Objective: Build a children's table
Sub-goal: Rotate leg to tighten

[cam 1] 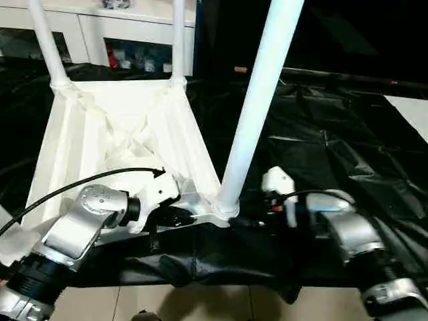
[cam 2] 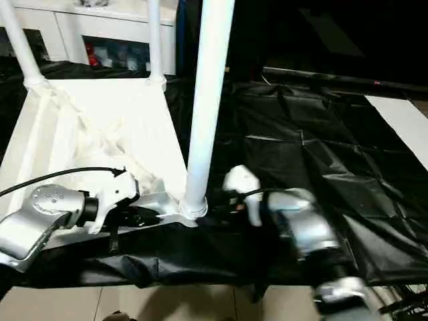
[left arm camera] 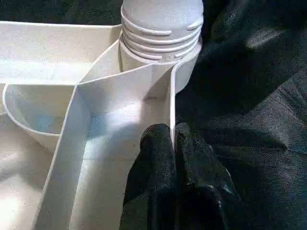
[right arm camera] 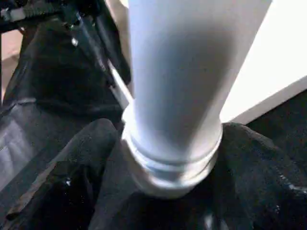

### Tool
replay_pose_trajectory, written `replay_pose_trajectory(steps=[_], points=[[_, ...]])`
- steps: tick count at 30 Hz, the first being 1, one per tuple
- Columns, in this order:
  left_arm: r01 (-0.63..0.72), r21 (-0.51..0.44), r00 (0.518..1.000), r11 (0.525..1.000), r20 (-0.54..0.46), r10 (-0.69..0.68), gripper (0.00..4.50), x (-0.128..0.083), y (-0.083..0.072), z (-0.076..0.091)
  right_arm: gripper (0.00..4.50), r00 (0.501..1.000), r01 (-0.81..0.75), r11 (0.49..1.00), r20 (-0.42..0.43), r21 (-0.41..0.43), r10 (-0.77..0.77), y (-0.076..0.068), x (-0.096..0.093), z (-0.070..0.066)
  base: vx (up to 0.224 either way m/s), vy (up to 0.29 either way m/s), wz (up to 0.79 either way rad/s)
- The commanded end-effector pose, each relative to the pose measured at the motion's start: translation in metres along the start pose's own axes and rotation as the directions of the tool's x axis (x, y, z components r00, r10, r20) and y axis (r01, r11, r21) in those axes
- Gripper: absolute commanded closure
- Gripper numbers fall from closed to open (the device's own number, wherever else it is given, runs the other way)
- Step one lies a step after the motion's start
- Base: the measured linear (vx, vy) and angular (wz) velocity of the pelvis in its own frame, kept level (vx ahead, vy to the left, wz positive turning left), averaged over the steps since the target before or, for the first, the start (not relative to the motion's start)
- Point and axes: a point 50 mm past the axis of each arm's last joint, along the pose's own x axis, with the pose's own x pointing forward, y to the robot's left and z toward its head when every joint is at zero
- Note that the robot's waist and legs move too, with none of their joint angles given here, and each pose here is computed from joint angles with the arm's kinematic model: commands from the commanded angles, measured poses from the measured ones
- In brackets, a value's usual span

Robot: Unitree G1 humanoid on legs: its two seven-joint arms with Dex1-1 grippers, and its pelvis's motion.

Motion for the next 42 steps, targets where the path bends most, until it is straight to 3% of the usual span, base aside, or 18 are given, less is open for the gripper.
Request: replay_pose_trajectory(steps=[1, 9, 16, 21, 27, 30, 32, 34, 35, 39, 42], points=[[0.063, -0.035, 0.997, 0.997, -0.039, -0.065, 4.5, 0.01, -0.008, -0.01, 0.65, 1.0, 0.019, 1.0, 0.001, -0.016, -0.019, -0.006, 0.0, 0.005, 0.0, 0.0, 0.0], [0.066, -0.038, 0.997, 0.997, -0.036, -0.067, 4.5, 0.01, -0.008, -0.01, 1.03, 1.0, 0.002, 1.0, 0.005, -0.01, -0.002, -0.009, 0.008, 0.003, 0.0, 0.0, 0.0], [0.07, -0.046, 0.997, 0.996, -0.037, -0.072, 4.5, 0.008, -0.009, -0.012, 1.65, 1.0, -0.007, 1.0, 0.0, -0.003, 0.007, -0.011, 0.011, 0.002, 0.0, 0.0, 0.0], [0.072, -0.05, 0.997, 0.996, -0.036, -0.074, 4.5, 0.008, -0.008, -0.013, 1.72, 1.0, -0.011, 1.0, 0.008, 0.005, 0.011, -0.013, 0.014, 0.001, 0.0, 0.0, 0.0], [-0.083, -0.074, 0.996, 0.994, 0.024, 0.085, 4.5, 0.021, 0.01, -0.003, 1.73, 0.993, 0.089, 0.993, 0.067, 0.073, -0.094, -0.015, 0.024, -0.001, 0.0, 0.0, 0.0], [-0.209, -0.105, 0.976, 0.972, 0.043, 0.215, 4.5, 0.041, 0.021, 0.01, 1.73, 0.939, 0.321, 0.93, 0.069, 0.177, -0.338, -0.026, 0.038, -0.003, 0.0, 0.0, 0.0], [-0.223, -0.108, 0.972, 0.969, 0.045, 0.229, 4.5, 0.044, 0.022, 0.012, 1.73, 0.928, 0.348, 0.918, 0.066, 0.193, -0.366, -0.027, 0.04, -0.003, 0.0, 0.0, 0.0], [-0.274, -0.123, 0.957, 0.954, 0.058, 0.283, 4.5, 0.063, 0.026, 0.026, 1.73, 0.862, 0.48, 0.831, 0.027, 0.281, -0.506, -0.031, 0.056, -0.002, 0.0, 0.0, 0.0], [-0.28, -0.124, 0.955, 0.952, 0.063, 0.289, 4.5, 0.067, 0.027, 0.029, 1.73, 0.855, 0.49, 0.822, 0.025, 0.291, -0.518, -0.03, 0.062, 0.001, 0.0, 0.0, 0.0], [-0.273, -0.091, 0.956, 0.958, 0.086, 0.281, 4.5, 0.078, 0.026, 0.041, 1.73, 0.889, 0.404, 0.876, 0.111, 0.264, -0.443, -0.019, 0.085, 0.019, 0.0, 0.0, 0.0], [-0.253, -0.067, 0.961, 0.965, 0.096, 0.259, 4.5, 0.079, 0.025, 0.043, 1.04, 0.906, 0.35, 0.91, 0.167, 0.22, -0.389, -0.017, 0.089, 0.028, 0.0, 0.0, 0.0]])
